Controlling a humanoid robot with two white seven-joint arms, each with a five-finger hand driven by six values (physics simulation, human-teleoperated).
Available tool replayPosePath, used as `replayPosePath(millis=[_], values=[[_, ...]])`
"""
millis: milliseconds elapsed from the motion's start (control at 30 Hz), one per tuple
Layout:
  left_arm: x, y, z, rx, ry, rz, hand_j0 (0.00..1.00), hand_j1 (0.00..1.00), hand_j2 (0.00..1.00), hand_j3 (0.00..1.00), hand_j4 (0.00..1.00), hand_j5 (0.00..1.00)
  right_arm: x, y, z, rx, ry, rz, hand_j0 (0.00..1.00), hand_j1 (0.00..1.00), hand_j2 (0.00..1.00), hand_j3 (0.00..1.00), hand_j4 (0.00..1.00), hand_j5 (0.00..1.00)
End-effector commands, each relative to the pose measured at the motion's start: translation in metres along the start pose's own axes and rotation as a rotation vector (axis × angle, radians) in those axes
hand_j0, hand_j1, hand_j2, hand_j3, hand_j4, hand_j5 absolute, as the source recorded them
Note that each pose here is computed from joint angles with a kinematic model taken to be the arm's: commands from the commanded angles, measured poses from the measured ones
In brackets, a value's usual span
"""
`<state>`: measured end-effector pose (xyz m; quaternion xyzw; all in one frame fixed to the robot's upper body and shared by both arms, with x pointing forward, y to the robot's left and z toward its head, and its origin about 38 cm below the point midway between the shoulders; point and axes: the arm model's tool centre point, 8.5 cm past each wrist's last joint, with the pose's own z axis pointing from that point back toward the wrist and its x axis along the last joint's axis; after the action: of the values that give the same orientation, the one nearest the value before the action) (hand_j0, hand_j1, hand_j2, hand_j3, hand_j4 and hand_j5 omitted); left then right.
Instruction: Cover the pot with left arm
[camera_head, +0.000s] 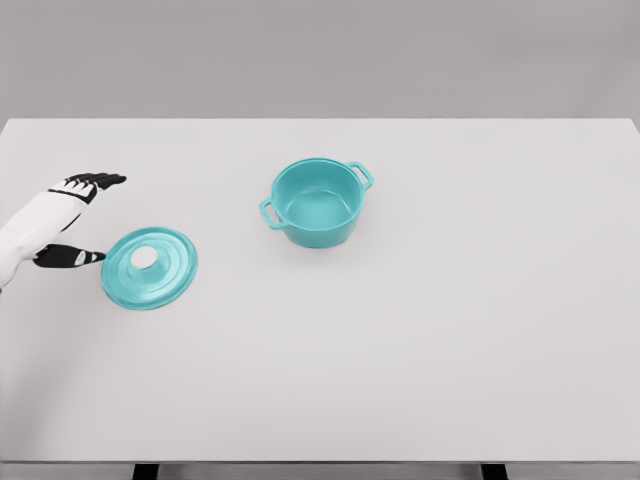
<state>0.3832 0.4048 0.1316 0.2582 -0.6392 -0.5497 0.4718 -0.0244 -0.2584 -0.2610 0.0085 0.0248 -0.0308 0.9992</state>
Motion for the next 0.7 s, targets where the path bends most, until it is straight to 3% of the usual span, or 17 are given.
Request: replayPosePath(millis=[0,233,367,433,567,667], values=[[0.0,0.002,0.001,0.005,0.001,0.003,1.0,1.0,1.0,1.0,1.0,1.0,0.0,0.0,0.0,0.0,0.0,0.0,1.0,1.0,1.0,1.0,1.0,1.0],[0.001,0.007,-0.001,0.018,-0.009,0.002,1.0,1.0,1.0,1.0,1.0,1.0,0.0,0.0,0.0,0.0,0.0,0.0,1.0,1.0,1.0,1.0,1.0,1.0],[0.015,0.03,-0.009,0.046,-0.054,-0.068,1.0,1.0,1.0,1.0,1.0,1.0,0.0,0.0,0.0,0.0,0.0,0.0,1.0,1.0,1.0,1.0,1.0,1.0],[0.006,0.052,0.005,0.002,-0.041,-0.152,1.0,1.0,1.0,1.0,1.0,1.0,0.0,0.0,0.0,0.0,0.0,0.0,1.0,1.0,1.0,1.0,1.0,1.0],[0.017,0.071,0.008,-0.069,-0.093,-0.259,1.0,1.0,1.0,1.0,1.0,1.0,0.0,0.0,0.0,0.0,0.0,0.0,1.0,1.0,1.0,1.0,1.0,1.0],[0.042,0.083,0.002,-0.04,-0.163,-0.304,1.0,1.0,1.0,1.0,1.0,1.0,0.0,0.0,0.0,0.0,0.0,0.0,1.0,1.0,1.0,1.0,1.0,1.0]])
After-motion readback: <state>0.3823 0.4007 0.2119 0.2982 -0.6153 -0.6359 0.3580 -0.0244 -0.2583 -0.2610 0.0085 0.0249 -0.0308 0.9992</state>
